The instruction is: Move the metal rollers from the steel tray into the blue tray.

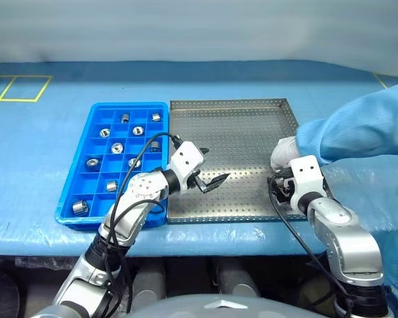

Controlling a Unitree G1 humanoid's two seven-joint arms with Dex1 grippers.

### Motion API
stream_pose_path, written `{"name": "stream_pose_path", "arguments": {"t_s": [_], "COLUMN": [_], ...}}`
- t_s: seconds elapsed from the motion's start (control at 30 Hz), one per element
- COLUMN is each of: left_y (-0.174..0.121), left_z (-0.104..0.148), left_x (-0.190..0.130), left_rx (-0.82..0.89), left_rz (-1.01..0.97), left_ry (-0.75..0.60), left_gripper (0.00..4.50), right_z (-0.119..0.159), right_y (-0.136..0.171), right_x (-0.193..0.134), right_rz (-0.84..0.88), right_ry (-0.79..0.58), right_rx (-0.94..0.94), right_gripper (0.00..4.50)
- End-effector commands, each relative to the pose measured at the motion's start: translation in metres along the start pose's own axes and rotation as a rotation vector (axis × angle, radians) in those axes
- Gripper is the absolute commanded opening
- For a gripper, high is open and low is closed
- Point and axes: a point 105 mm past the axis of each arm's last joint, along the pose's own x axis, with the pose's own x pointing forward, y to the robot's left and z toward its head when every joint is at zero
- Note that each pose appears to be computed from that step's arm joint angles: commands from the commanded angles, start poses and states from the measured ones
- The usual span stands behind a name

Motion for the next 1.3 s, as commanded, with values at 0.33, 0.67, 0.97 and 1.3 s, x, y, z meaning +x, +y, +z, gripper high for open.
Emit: {"name": "stream_pose_path", "arguments": {"t_s": [0.33, 0.67, 0.97, 1.3], "left_y": [0.005, 0.013, 0.018, 0.021], "left_z": [0.013, 0.009, 0.009, 0.005], "left_x": [-0.007, -0.016, -0.023, -0.033], "left_rx": [0.044, 0.043, 0.051, 0.052], "left_rz": [0.030, 0.065, 0.100, 0.147], "left_ry": [-0.031, -0.010, -0.003, 0.017], "left_gripper": [4.50, 4.50, 4.50, 4.50], "right_z": [0.017, 0.042, 0.046, 0.029], "right_y": [0.012, 0.055, 0.092, 0.096], "right_x": [-0.001, -0.011, 0.009, 0.029], "right_rz": [0.049, 0.309, 0.457, 0.426], "right_ry": [-0.072, -0.165, -0.153, -0.080], "right_rx": [-0.022, -0.010, -0.004, 0.007], "right_gripper": [3.80, 3.80, 3.80, 3.80]}}
